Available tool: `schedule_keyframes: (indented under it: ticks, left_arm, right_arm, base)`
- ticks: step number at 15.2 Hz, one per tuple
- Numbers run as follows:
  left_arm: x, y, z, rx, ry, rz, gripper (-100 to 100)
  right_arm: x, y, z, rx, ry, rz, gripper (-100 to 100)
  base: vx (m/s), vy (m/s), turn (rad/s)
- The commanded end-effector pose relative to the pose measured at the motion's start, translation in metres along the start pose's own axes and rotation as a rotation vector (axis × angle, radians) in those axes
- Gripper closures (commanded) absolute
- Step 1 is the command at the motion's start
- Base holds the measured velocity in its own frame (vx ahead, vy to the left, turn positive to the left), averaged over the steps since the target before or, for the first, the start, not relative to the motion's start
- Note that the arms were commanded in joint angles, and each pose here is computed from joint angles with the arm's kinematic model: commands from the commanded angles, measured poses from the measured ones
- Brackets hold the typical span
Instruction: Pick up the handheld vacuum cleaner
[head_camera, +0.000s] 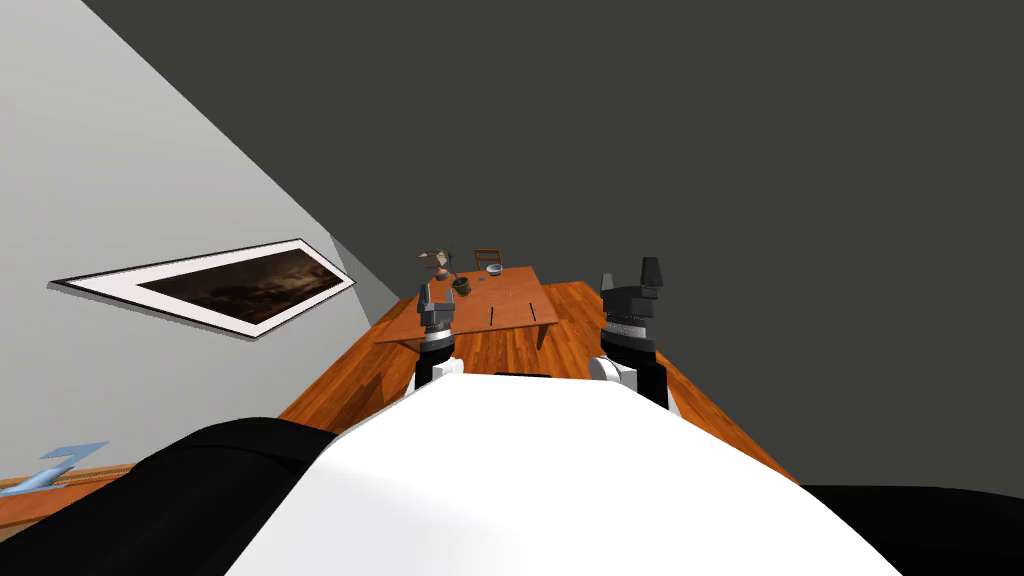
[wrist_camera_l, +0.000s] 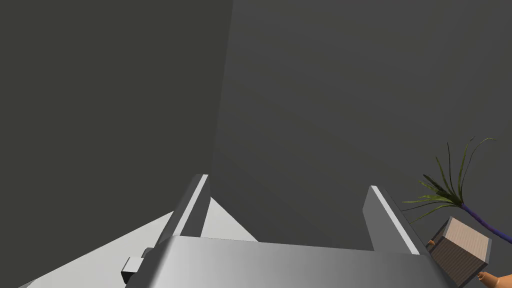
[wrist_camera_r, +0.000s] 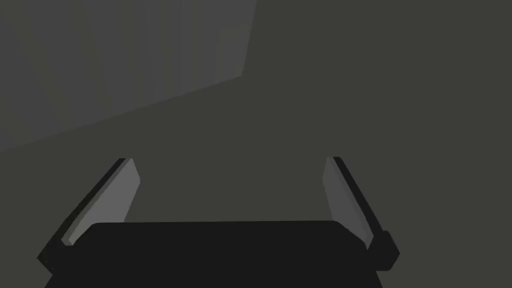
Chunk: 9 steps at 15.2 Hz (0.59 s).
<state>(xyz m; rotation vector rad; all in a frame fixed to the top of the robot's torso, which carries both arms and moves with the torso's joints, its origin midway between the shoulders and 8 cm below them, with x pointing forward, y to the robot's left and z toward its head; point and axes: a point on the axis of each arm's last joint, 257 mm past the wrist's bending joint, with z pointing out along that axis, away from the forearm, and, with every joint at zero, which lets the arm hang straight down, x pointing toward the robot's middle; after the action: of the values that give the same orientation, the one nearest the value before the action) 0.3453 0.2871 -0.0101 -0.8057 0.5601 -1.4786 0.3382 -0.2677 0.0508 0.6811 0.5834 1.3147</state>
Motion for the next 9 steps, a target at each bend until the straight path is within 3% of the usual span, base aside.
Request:
schedule_keyframes:
  ticks: [1,6,9]
  left_arm:
    - [0.0,0.0,0.0,0.0,0.0,0.0,0]
    - [0.0,0.0,0.0,0.0,0.0,0.0,0]
    - [0.0,0.0,0.0,0.0,0.0,0.0,0]
  right_arm:
    - [0.006,-0.009,-0.001,0.019,0.037,0.002,-100]
    - [0.016,-0.042,-0.003,0.094,0.115,0.027,-100]
    - [0.019,-0.076,-0.005,0.172,0.152,0.059,-100]
  base:
    - [0.003,0.001,0.018]
    - [0.012,-0.001,0.055]
    - [0.02,-0.002,0.088]
